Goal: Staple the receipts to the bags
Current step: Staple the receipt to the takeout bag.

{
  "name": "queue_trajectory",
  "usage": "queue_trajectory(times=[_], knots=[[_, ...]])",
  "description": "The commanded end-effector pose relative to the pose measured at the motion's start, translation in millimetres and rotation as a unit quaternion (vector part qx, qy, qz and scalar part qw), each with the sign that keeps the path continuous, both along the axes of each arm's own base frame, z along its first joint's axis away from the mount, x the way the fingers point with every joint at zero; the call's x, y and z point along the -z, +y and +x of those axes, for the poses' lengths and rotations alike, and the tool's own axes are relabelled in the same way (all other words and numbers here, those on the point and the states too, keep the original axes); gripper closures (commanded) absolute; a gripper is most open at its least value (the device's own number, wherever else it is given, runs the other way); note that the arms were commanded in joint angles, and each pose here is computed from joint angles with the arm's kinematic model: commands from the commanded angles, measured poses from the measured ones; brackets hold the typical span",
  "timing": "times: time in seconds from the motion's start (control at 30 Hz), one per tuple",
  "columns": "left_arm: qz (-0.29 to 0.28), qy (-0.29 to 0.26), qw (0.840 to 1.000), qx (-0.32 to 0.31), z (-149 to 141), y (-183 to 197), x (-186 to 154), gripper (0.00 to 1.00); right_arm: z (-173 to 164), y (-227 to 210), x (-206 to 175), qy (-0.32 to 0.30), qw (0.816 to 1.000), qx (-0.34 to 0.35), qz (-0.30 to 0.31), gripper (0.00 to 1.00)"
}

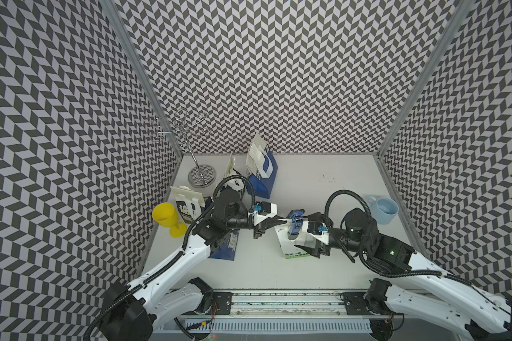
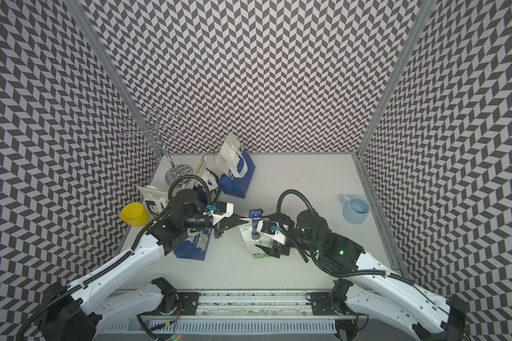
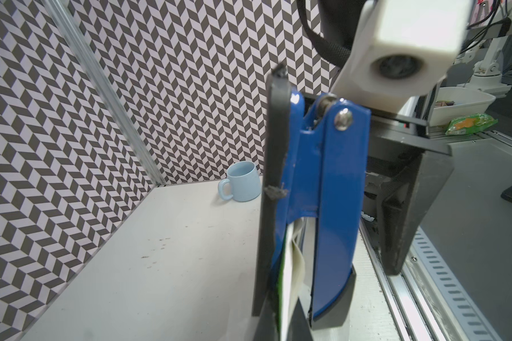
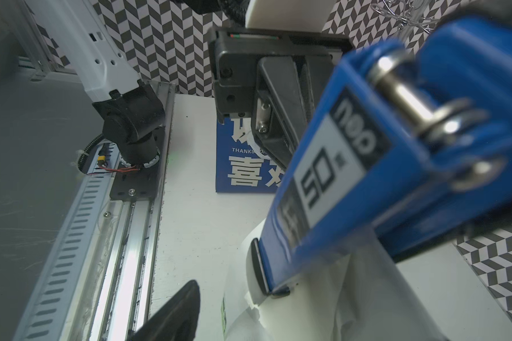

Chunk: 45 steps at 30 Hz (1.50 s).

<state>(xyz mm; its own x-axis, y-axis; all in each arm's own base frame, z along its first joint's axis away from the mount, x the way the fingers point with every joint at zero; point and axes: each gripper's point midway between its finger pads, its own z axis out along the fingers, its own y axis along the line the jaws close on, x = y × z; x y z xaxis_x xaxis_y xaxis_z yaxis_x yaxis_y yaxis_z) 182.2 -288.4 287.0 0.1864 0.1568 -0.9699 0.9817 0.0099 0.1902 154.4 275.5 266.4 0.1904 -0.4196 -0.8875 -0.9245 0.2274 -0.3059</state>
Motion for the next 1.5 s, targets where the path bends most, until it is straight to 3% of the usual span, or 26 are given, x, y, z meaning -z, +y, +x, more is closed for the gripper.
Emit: queue_trajectory(times=[0.0,0.47,0.73,0.9,0.97,1.13,1.2,1.23,1.27,1.33,1.37,1.47], knots=[[-0.041,-0.071,0.996,0.035,-14,0,-43,1.00,1,5,-25,-0.042,0.998,-0.015,0.038,0.15],[-0.031,-0.062,0.996,0.046,-19,-1,-37,1.00,15,-19,-51,-0.096,0.995,0.038,0.017,0.14],[-0.033,-0.064,0.996,0.058,-23,-8,-39,1.00,-16,12,-42,-0.026,0.995,-0.079,0.058,0.15],[-0.033,-0.068,0.995,0.058,-25,-10,-39,1.00,-19,26,-32,0.013,0.991,-0.104,0.082,0.20],[-0.033,-0.070,0.995,0.055,-24,-10,-40,1.00,-18,28,-28,0.021,0.991,-0.105,0.086,0.30],[-0.032,-0.071,0.996,0.051,-24,-10,-39,1.00,-12,29,-29,0.027,0.991,-0.089,0.097,0.87],[-0.032,-0.073,0.996,0.047,-23,-10,-39,1.00,-11,28,-33,0.021,0.991,-0.083,0.102,0.94],[-0.032,-0.072,0.996,0.043,-22,-10,-39,1.00,-9,27,-34,0.019,0.991,-0.077,0.104,0.92],[-0.032,-0.072,0.996,0.034,-18,-10,-39,1.00,-6,27,-37,0.015,0.992,-0.068,0.107,0.82],[-0.039,-0.070,0.997,-0.004,-6,-10,-41,1.00,6,22,-44,-0.001,0.993,-0.032,0.114,0.51],[-0.046,-0.068,0.996,-0.038,5,-9,-44,1.00,15,17,-49,-0.012,0.992,0.000,0.123,0.40],[-0.081,-0.054,0.985,-0.141,38,-2,-55,1.00,50,-8,-69,-0.063,0.976,0.123,0.165,0.31]])
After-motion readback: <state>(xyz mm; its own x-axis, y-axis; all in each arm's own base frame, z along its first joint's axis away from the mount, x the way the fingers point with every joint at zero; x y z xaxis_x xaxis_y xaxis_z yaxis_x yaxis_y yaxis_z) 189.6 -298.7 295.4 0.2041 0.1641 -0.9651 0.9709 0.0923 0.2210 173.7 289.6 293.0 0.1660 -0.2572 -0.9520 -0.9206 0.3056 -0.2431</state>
